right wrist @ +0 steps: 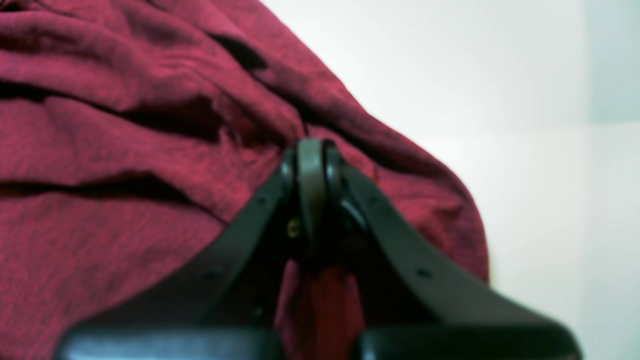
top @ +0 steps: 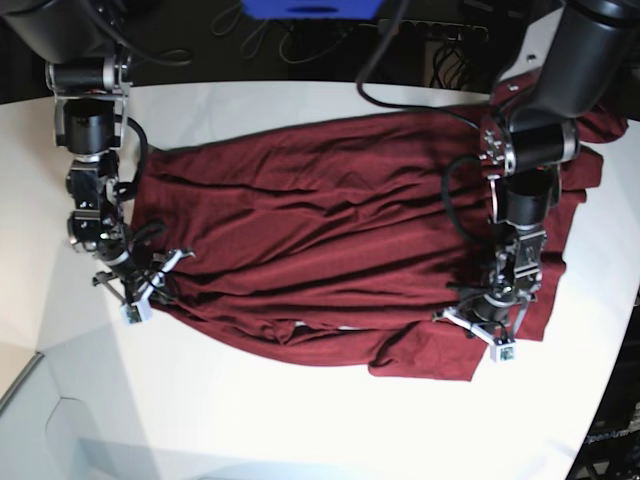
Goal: Layout the t-shirt on the table in an organized manner, then fold the t-shirt properly
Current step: 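Pull the shirt side edge with the left gripper to flatten it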
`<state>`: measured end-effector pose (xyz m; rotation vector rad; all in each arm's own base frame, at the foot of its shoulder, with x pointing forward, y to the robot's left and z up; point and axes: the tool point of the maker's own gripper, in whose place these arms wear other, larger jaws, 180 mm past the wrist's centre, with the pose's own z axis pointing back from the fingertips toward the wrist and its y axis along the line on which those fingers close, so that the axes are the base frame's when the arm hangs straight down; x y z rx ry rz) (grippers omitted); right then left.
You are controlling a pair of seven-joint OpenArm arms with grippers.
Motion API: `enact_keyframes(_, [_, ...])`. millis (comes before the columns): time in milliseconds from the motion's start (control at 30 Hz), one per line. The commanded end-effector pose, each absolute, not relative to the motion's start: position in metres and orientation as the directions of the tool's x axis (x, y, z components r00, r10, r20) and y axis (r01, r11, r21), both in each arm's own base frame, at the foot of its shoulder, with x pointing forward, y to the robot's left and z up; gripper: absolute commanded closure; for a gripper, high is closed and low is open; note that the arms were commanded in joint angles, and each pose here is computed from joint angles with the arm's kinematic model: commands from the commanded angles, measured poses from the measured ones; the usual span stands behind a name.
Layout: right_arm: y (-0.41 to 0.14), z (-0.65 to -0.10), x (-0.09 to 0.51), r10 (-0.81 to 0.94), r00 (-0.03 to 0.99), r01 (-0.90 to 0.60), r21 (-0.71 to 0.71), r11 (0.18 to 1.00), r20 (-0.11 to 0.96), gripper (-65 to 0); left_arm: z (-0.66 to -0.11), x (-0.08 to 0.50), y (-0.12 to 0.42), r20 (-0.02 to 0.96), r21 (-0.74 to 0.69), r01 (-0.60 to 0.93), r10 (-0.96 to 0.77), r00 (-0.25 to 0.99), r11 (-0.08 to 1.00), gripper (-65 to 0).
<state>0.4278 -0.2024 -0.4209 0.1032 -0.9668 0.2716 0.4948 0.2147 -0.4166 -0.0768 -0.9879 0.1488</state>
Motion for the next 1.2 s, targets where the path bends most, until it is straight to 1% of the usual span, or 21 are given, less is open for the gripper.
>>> enact_keyframes(0, [-0.208,-0.409,0.437,0.195,0.517,-0.271,-0.056,0.961,0.834,0.0,-0.377,0.521,0.221,0.879,-0.140,-0.085,0.163,0.449,0.987,-0.5])
enact_keyframes(300, [-0.208,-0.413,0.433,0.194,0.526,-0.271,-0.053,0.961,0.828,0.0,-0.357,0.536,0.200,0.917,-0.170,-0.056,0.179,0.356,0.984,-0.2])
enact_keyframes(400, [-0.208,-0.416,0.430,0.196,0.530,-0.273,-0.053,0.961,0.825,0.0,-0.354,0.539,0.201,0.920,-0.164,-0.062,0.175,0.351,0.985,-0.2])
enact_keyframes(567, [-0.208,-0.421,0.425,0.196,0.540,-0.274,-0.049,0.960,0.819,0.0,-0.377,0.533,0.199,0.879,-0.178,-0.074,0.192,0.436,0.981,-0.4])
enact_keyframes(667, [-0.208,-0.424,0.422,0.195,0.544,-0.275,-0.046,0.960,0.816,0.0,-0.385,0.525,0.230,0.871,-0.146,-0.144,0.196,0.450,0.979,-0.4])
enact_keyframes(800, [-0.208,-0.424,0.421,0.195,0.546,-0.275,-0.046,0.960,0.815,0.0,-0.390,0.510,0.281,0.875,-0.038,-0.296,0.175,0.451,0.954,-0.4])
enact_keyframes(967, [-0.209,-0.425,0.420,0.194,0.548,-0.273,-0.045,0.961,0.814,0.0,-0.378,0.505,0.317,0.907,0.002,-0.340,0.142,0.397,0.940,-0.4])
enact_keyframes(1167, [-0.209,-0.425,0.420,0.194,0.548,-0.273,-0.045,0.961,0.814,0.0,-0.368,0.502,0.341,0.916,0.013,-0.372,0.138,0.376,0.928,-0.4])
